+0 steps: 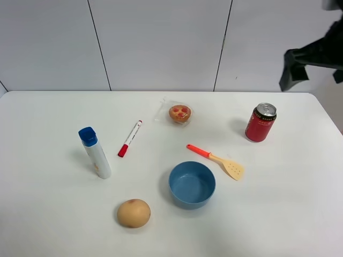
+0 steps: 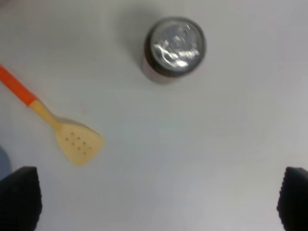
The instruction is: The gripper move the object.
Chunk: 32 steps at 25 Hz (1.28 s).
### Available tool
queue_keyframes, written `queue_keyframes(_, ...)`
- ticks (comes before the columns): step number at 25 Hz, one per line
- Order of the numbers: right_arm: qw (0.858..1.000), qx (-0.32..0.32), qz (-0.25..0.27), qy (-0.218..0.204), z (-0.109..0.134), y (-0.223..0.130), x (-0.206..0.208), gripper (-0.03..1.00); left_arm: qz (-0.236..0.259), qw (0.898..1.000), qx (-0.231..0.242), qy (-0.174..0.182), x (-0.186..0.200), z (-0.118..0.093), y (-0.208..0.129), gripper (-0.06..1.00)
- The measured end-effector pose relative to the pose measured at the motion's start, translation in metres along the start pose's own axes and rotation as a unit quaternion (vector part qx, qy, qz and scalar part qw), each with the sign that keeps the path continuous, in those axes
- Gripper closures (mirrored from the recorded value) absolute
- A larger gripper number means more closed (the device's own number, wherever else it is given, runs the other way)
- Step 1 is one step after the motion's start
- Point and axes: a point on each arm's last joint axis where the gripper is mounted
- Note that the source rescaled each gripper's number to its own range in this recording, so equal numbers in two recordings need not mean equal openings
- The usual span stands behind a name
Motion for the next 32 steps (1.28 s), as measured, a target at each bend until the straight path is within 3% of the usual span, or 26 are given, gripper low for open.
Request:
queue_keyframes(5, 0.996, -0.078, -0.015, -0.048, -0.032, -0.051, 0.028, -0.03, 0.000, 1.000, 0.000, 0.000, 0.000, 0.000, 0.000, -0.06)
queue_keyframes(9, 0.989, -0.114, -0.035, -0.082, -0.036, -0.089, 0.048, -0.03, 0.000, 1.000, 0.000, 0.000, 0.000, 0.000, 0.000, -0.06)
queue_keyframes(20, 0.983, -0.133, -0.088, -0.088, 0.000, -0.176, 0.060, -0.03, 0.000, 1.000, 0.000, 0.000, 0.000, 0.000, 0.000, -0.06)
queue_keyframes(32, 0.960, -0.134, -0.227, -0.099, 0.035, -0.245, 0.038, -0.03, 0.000, 1.000, 0.000, 0.000, 0.000, 0.000, 0.000, -0.06)
Point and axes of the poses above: a point on each arm's last joint axis where the gripper is mounted, x pointing back along that axis away from the gripper, z along the wrist's bending axis when the last joint is at zero, y = z × x, and after that the axes turned 9 degrees about x, right-handed
